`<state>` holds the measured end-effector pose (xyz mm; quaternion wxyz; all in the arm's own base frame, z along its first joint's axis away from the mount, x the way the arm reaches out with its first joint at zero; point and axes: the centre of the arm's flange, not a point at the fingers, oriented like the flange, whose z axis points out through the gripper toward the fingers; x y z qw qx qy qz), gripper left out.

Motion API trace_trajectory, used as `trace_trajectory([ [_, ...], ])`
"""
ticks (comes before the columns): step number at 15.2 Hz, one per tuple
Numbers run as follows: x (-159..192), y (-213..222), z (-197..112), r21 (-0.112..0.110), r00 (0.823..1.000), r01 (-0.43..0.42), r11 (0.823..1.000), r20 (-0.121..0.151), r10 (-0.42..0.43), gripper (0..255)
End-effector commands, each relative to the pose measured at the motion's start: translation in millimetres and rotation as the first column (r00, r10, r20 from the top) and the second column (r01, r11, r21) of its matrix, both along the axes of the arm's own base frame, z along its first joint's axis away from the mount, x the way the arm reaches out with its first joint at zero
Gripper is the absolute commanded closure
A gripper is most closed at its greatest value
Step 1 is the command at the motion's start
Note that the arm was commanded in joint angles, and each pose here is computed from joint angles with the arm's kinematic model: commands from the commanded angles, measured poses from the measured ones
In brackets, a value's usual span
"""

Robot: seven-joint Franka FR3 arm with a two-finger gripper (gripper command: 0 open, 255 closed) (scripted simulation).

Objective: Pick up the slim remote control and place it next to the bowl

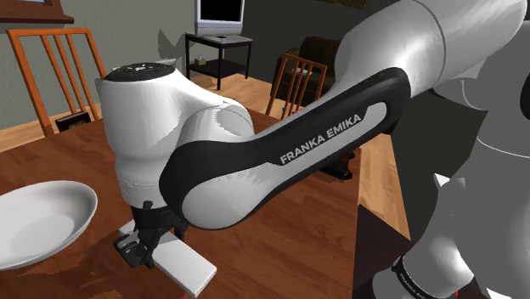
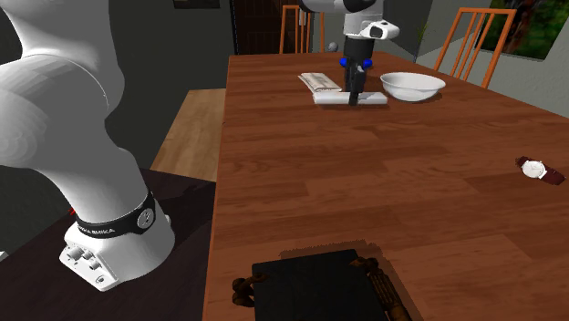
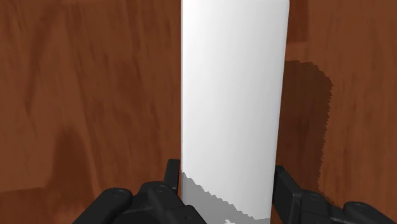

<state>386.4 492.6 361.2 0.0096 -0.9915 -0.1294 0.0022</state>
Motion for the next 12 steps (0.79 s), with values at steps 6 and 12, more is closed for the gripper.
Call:
trace_trajectory([
  [6,0,1,-22,0.001,1.000,0.000,1.000,0.001,0.000,255],
  [12,0,1,-22,0.001,1.000,0.000,1.000,0.001,0.000,0],
])
